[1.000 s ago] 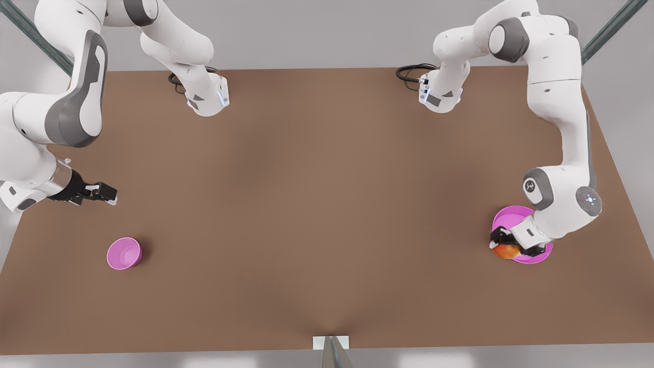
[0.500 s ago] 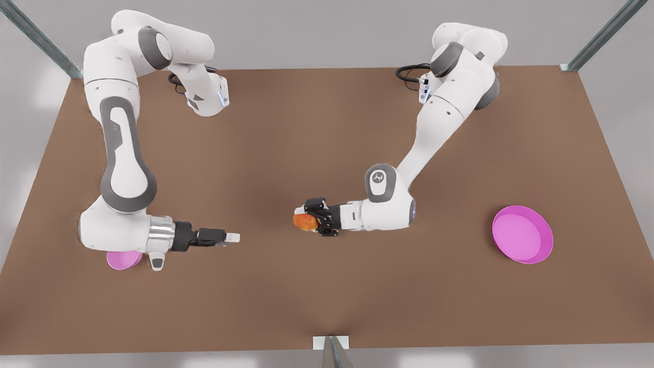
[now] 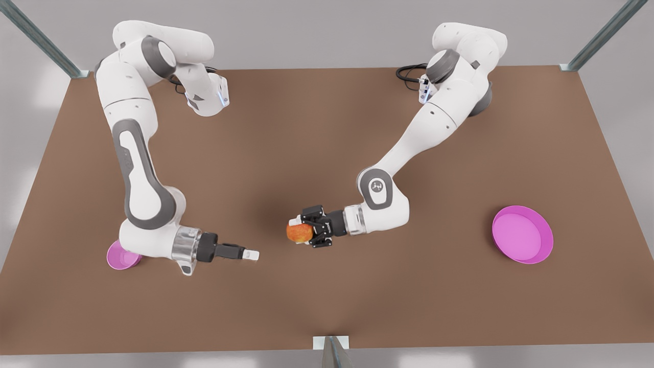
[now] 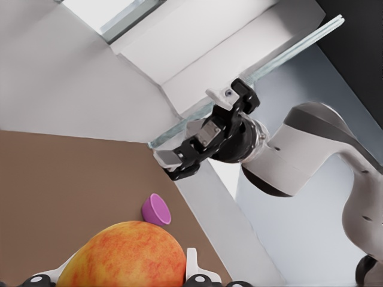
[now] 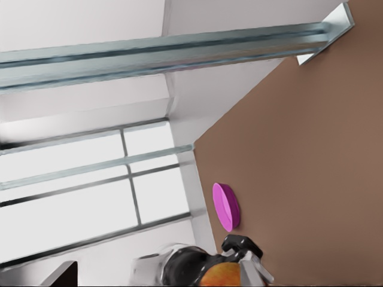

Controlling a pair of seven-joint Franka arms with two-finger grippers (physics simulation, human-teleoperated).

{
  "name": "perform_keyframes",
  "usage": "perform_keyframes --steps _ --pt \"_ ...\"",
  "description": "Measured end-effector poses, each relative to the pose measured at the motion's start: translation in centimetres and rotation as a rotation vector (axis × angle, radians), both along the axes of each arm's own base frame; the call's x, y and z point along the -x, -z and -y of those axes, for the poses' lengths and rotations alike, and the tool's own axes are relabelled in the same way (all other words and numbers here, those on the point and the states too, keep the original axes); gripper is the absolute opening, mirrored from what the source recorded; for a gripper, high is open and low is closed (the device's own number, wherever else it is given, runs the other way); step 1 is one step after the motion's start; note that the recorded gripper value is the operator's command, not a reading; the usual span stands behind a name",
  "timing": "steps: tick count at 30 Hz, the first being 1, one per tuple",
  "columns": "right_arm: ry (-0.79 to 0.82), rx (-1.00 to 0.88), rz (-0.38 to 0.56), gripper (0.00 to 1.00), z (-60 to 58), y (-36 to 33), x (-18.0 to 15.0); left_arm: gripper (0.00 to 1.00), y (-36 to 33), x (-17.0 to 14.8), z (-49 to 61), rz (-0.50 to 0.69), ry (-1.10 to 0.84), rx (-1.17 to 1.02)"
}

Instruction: Use the left arm to pick up the apple from the plate, transfer it to the gripper of the right arm, and then use the right arm to place it into the bowl

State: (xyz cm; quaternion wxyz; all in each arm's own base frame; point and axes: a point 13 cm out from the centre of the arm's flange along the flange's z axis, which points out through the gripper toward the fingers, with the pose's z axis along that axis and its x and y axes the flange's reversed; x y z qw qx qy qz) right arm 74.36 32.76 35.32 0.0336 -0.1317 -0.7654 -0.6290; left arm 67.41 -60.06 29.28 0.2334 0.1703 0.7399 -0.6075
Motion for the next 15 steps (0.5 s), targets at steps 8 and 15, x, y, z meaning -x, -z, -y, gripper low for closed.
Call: perform_keyframes --steps 8,15 --pt "-0.111 -0.034 -0.022 1.00 -0.2 3.2 5.2 0.70 -0.4 0.9 1.3 0.133 0.027 -0.009" --pt "-0.163 -0.057 0.027 1.00 -0.3 5.5 6.5 0.70 -0.6 1.4 1.9 0.223 0.043 -0.017"
